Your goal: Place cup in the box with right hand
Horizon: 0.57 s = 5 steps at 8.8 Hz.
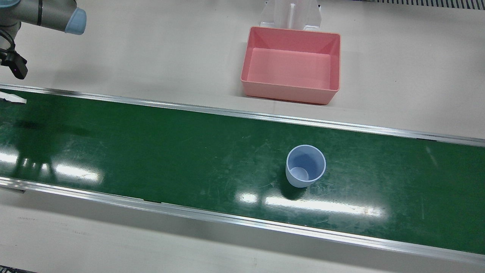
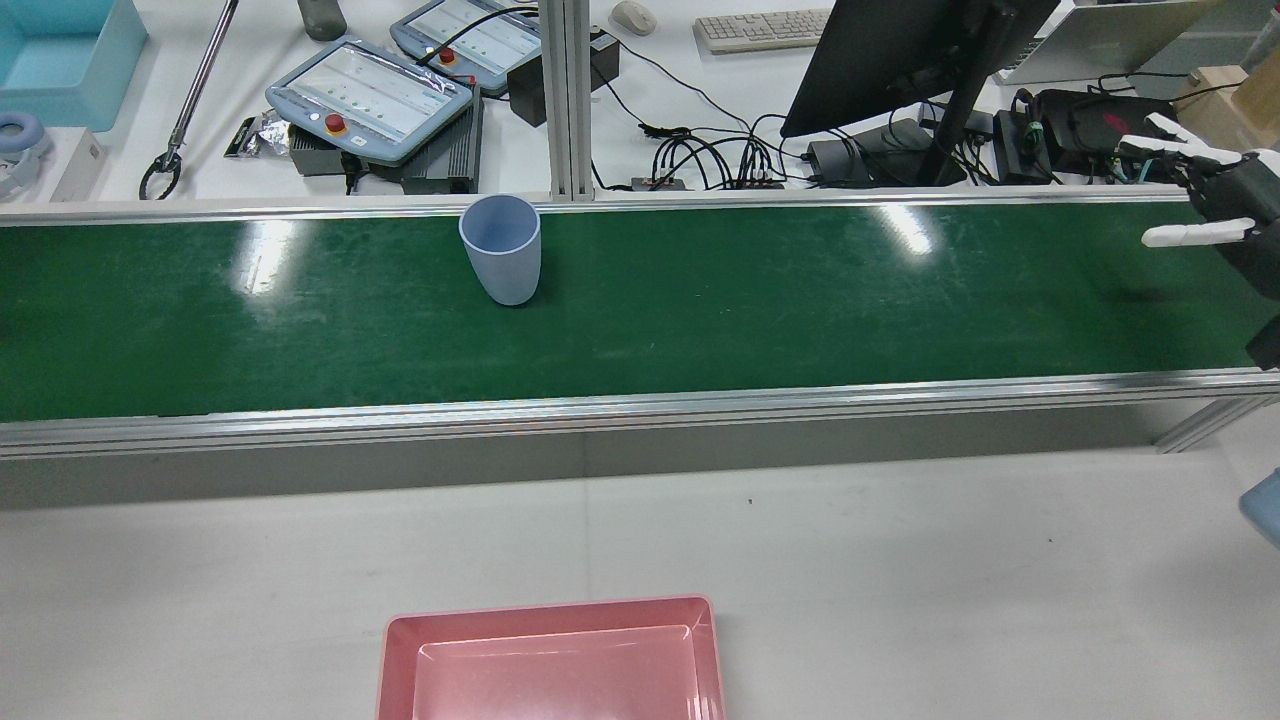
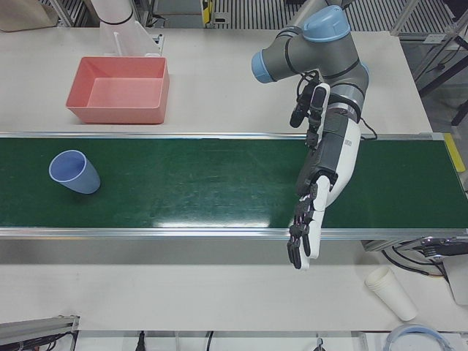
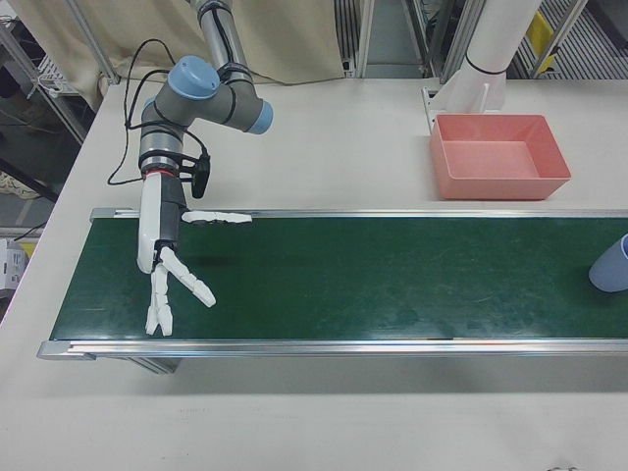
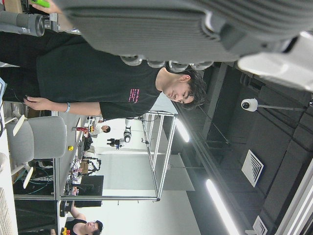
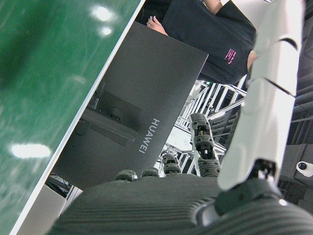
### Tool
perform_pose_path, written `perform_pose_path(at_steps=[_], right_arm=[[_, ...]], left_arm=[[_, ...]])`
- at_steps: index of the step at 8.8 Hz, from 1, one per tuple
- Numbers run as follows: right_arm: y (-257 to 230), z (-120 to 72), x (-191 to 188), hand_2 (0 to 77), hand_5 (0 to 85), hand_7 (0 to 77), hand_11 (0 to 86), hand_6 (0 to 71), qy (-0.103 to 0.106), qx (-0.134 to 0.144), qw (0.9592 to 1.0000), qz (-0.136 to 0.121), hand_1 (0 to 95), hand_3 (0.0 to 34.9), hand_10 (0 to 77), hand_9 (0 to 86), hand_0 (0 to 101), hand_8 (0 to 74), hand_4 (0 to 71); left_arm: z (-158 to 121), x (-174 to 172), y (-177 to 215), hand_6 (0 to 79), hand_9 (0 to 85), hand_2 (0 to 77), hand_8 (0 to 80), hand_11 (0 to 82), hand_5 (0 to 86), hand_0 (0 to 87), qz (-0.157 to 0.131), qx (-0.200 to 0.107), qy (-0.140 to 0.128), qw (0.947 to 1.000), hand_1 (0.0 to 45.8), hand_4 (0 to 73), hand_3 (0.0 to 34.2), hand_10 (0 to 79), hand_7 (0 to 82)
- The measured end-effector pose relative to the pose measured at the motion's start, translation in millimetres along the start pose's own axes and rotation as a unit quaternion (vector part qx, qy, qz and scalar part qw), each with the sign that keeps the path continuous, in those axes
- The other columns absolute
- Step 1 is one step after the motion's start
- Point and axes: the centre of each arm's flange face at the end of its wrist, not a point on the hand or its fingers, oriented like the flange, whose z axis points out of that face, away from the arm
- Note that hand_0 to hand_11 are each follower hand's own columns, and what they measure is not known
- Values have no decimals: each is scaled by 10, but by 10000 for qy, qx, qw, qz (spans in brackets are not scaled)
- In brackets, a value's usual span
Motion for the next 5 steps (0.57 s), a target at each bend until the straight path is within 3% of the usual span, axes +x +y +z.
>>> perform_pose_path(at_steps=[2,4,5], right_arm=[[3,1,15,11,49,71,5,27,7,-6,9998,173,153,0,5,5,512,5,76],[11,1,52,33,44,93,5,27,18,-8,9996,266,169,0,5,5,504,5,60],[24,4,70,27,49,98,5,27,21,-16,9996,288,120,0,5,5,503,5,76]], left_arm=[[-5,1,-4,0,0,0,0,0,5,0,-2,6,0,10000,5,11,0,0,0],[-3,-1,-3,0,0,0,0,0,5,0,-4,5,-1,10000,5,11,0,0,0],[-4,-3,-4,0,0,0,0,0,5,0,-5,6,-3,10000,5,11,0,0,0]])
